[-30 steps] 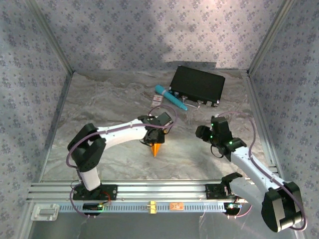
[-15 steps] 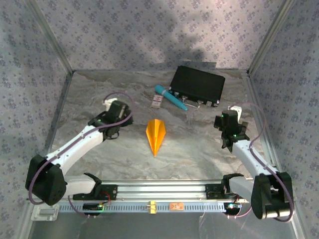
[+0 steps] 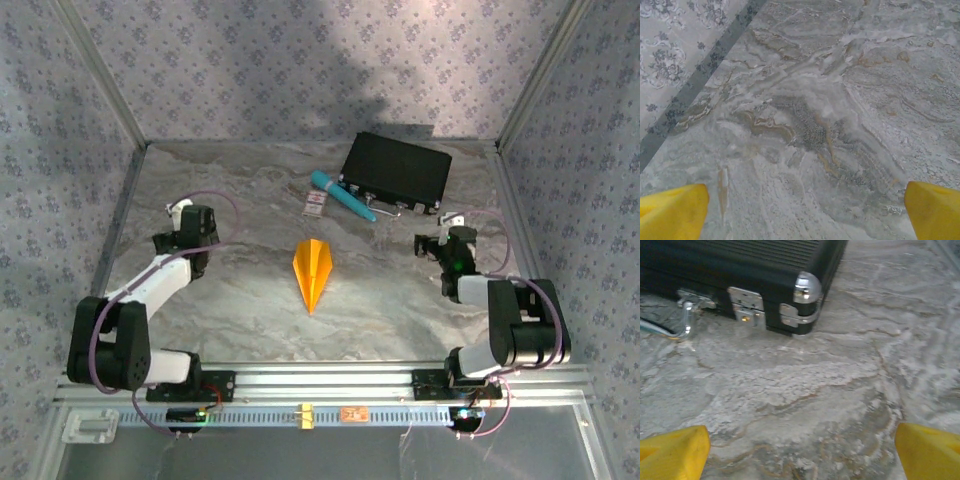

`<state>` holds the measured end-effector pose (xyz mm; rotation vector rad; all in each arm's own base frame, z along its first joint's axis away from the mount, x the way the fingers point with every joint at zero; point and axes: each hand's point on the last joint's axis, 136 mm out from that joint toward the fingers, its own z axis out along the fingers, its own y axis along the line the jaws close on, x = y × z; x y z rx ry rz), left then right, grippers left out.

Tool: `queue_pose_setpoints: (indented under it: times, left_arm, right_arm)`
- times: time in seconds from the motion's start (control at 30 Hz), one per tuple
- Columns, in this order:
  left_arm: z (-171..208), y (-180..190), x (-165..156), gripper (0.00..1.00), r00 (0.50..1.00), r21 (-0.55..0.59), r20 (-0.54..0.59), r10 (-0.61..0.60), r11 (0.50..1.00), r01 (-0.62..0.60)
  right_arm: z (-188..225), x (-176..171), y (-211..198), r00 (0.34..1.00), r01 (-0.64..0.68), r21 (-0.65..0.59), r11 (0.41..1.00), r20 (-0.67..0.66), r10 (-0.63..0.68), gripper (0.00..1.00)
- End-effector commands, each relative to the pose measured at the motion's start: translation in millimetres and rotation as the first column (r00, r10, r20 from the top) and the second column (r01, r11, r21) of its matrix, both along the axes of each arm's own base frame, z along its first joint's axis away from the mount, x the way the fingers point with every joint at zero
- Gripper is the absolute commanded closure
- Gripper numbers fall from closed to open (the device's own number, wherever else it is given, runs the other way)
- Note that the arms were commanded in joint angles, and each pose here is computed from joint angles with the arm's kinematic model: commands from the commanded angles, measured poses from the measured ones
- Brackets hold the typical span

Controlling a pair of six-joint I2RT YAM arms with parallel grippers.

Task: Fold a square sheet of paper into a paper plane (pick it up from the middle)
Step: Reset both arms

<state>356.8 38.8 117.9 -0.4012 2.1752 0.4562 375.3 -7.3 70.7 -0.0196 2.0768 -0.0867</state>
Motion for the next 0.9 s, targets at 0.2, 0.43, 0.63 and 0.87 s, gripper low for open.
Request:
queue_pose_setpoints:
  times: [0.2,0.43,0.63,0.87]
  left_arm:
    - [4.8,-4.4,24.7,0.0,0.961,0.018,0.225,-0.159,0.987,0.16]
    - [-16.1,-19.7,28.0,0.0,0.875,-0.008,0.346,-0.338,0.932,0.363]
    - [-28.9,-1.5,32.8,0.0,0.922,-0.063,0.302,-0.243,0.96,0.274]
    - [-26.2,-7.3,35.9,0.0,0.925,-0.017,0.282,-0.256,0.962,0.271]
  right_arm:
    - [14.5,16.3,-12.8,0.994,0.04,0.017,0.999,0.102,-0.041,0.01]
    - [17.7,12.8,-12.7,0.989,0.083,-0.034,0.996,0.129,-0.078,0.01]
    - [13.3,15.5,-13.4,0.994,0.045,0.018,0.999,0.095,-0.047,0.01]
    - [14.1,16.1,-13.2,0.994,0.044,0.017,0.999,0.096,-0.046,0.01]
